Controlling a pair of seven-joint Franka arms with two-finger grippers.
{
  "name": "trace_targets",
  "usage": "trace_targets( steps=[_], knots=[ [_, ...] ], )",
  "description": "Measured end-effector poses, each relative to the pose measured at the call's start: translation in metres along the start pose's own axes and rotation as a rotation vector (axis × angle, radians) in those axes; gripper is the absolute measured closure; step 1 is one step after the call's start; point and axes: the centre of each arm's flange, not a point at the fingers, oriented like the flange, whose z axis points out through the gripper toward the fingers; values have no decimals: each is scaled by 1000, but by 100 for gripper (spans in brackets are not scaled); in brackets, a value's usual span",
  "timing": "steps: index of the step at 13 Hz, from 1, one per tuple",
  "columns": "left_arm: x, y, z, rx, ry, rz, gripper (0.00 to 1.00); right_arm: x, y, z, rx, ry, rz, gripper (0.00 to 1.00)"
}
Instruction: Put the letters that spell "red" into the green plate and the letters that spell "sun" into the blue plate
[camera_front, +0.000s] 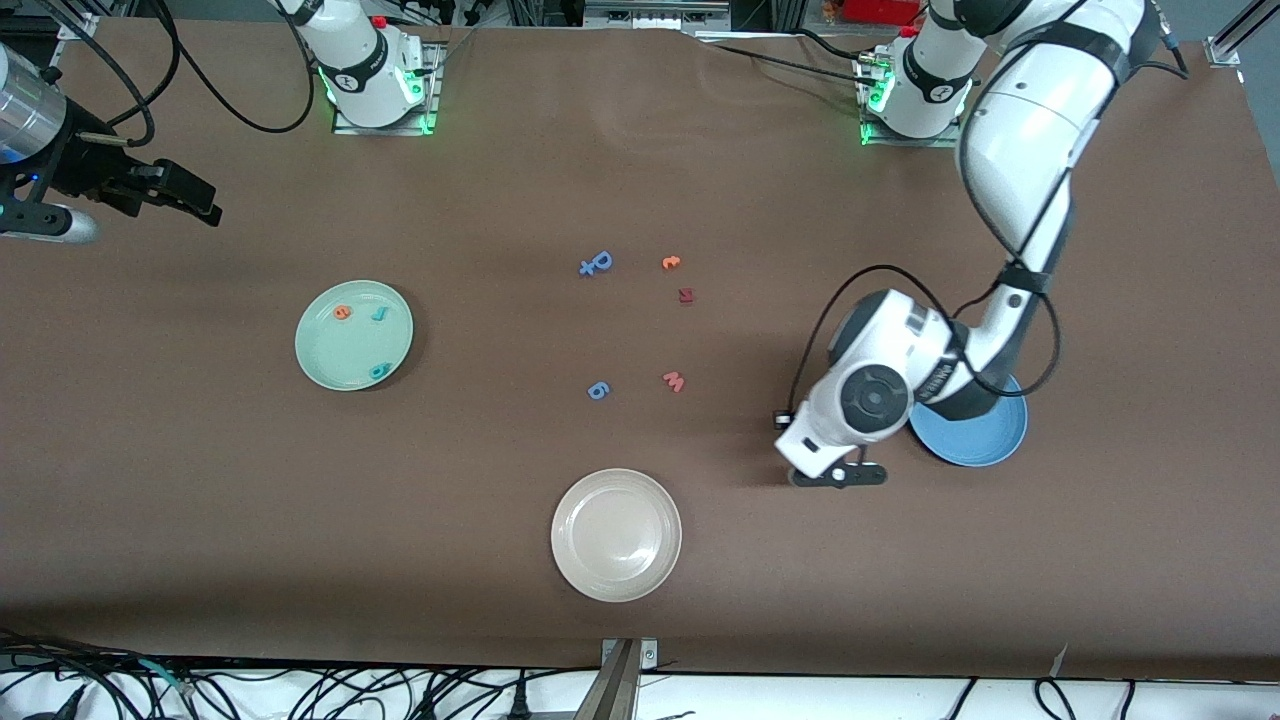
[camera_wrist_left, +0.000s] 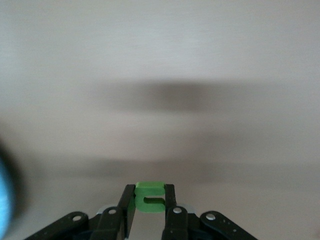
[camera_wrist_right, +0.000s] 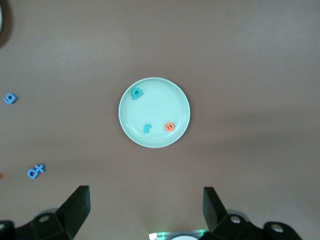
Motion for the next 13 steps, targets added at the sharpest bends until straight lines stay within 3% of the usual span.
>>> trace_targets(
  steps=[7, 11, 13],
  knots=[
    [9, -154, 9, 19, -252, 185, 72, -1, -3, 0, -2, -5, -6, 0],
    [9, -196, 16, 79, -291, 208, 72, -2, -3, 1, -2, -8, -6, 0],
    [9, -205, 18, 84, -294, 203, 57, -2, -3, 1, -2, -9, -6, 0]
  ],
)
